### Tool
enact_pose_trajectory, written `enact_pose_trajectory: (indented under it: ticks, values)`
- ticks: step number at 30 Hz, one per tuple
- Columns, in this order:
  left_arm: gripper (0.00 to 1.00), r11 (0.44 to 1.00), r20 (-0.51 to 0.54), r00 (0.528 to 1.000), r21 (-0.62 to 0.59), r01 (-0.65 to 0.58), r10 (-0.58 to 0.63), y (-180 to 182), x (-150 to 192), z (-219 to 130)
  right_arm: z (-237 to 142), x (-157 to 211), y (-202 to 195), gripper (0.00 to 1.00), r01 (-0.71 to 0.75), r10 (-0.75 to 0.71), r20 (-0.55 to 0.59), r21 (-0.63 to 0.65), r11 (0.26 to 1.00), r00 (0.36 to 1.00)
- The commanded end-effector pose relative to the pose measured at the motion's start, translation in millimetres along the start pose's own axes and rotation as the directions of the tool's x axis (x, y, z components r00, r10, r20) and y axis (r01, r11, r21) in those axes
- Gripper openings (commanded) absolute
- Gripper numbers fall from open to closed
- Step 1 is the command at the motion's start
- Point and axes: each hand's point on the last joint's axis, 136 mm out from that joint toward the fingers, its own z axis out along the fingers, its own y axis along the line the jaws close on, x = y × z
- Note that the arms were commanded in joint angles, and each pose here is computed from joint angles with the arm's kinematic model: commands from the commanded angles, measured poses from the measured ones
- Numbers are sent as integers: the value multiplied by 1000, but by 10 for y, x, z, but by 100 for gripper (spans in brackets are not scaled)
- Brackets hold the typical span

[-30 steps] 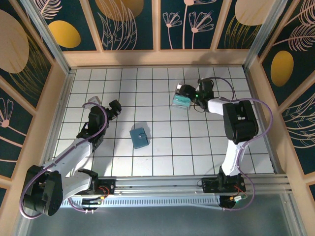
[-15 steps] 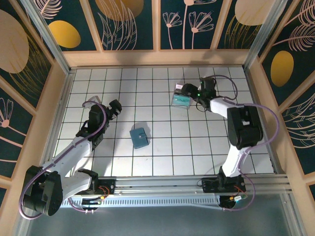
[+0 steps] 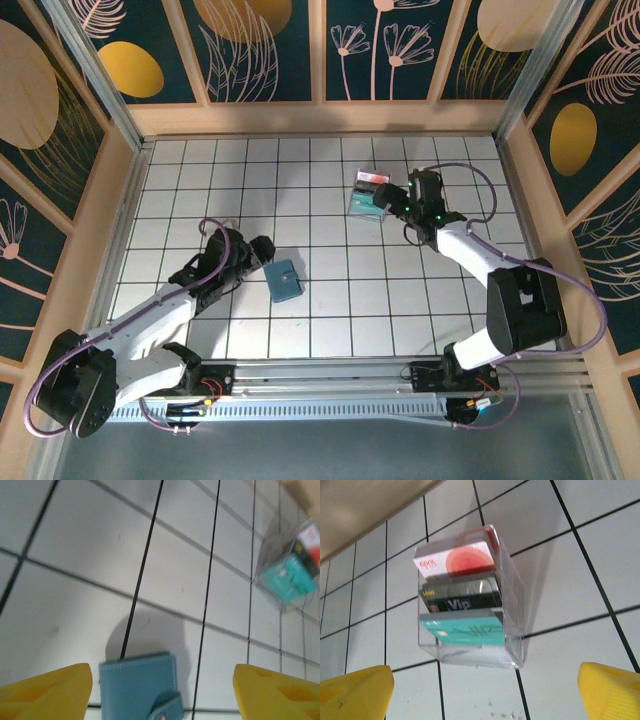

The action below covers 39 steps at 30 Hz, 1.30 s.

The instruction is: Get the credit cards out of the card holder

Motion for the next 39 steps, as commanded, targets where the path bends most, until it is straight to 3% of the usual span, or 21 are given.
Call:
enact_pose_trajectory:
  ticks: [1, 6, 19, 30, 39]
  values:
    - [69, 998, -127, 990, -49, 49, -55, 172, 377, 41, -145, 43, -27, 94, 33, -34, 18, 46, 998, 999]
    - [61, 997, -223, 974, -67, 31, -46, 227, 649, 110, -224, 92, 63, 94, 37, -38, 32, 33, 999, 999]
    - [51, 995, -322, 947, -91, -39, 7, 377, 884, 254, -260, 101, 98, 94, 17, -18, 49, 20, 1000, 999]
    - [42, 998, -303, 952, -29, -60, 48, 283, 860, 327, -176, 83, 190, 94, 23, -23, 32, -7, 1000, 999]
    - [20, 998, -270, 961, 47, -44, 55, 100, 776, 333, -67, 190, 183, 94, 19, -19, -8, -13, 1000, 1000]
